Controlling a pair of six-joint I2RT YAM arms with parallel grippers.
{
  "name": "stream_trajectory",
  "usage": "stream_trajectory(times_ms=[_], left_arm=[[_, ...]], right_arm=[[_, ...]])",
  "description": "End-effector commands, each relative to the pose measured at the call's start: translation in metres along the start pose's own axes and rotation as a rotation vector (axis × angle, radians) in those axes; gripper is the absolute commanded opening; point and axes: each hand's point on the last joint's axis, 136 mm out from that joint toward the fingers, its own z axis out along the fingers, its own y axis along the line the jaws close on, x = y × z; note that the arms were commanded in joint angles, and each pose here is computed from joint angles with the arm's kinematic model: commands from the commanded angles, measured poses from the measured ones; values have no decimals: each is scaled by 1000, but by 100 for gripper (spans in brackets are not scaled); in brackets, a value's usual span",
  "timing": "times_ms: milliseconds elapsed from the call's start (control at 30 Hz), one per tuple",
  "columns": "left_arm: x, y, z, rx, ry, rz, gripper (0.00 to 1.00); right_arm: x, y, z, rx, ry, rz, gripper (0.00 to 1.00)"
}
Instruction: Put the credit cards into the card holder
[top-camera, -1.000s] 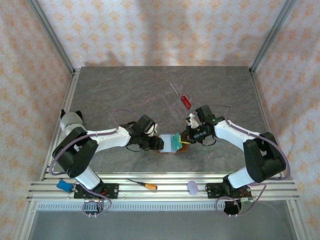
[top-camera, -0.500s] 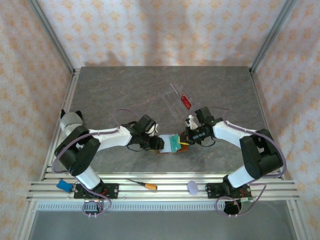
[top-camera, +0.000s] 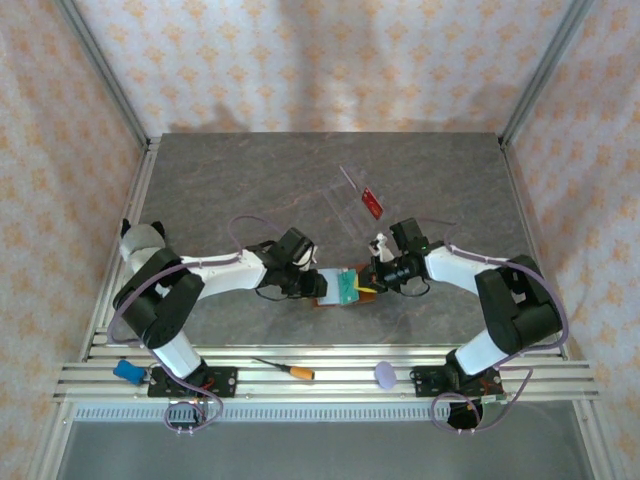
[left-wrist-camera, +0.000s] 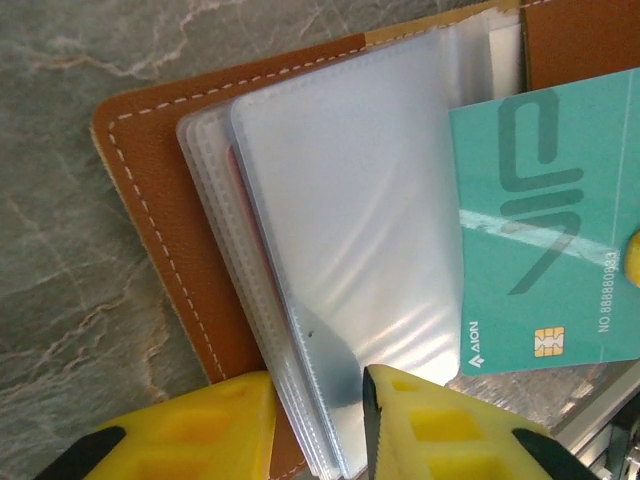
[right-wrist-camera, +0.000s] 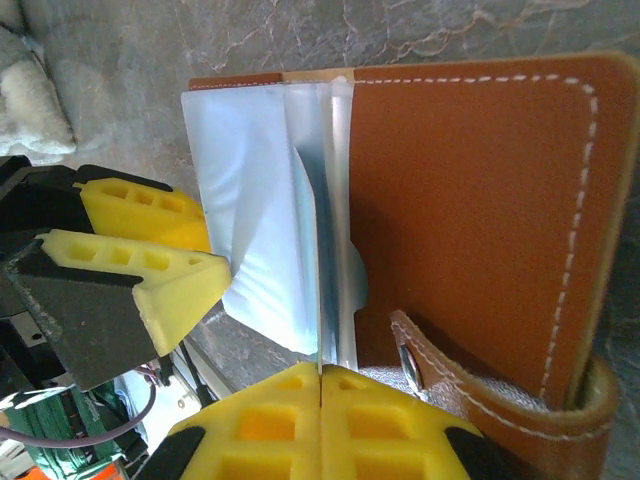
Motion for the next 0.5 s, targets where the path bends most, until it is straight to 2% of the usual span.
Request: stream_trajectory(times_ms=[0,467], left_arm=[[-10,9,-5,-49,-17,12,29],[-22,30,-2,-117,18,19,27]], right_arm=[[-4,0,5,-32,-13,2,0],[-14,1,14,-42,10,-21,0]])
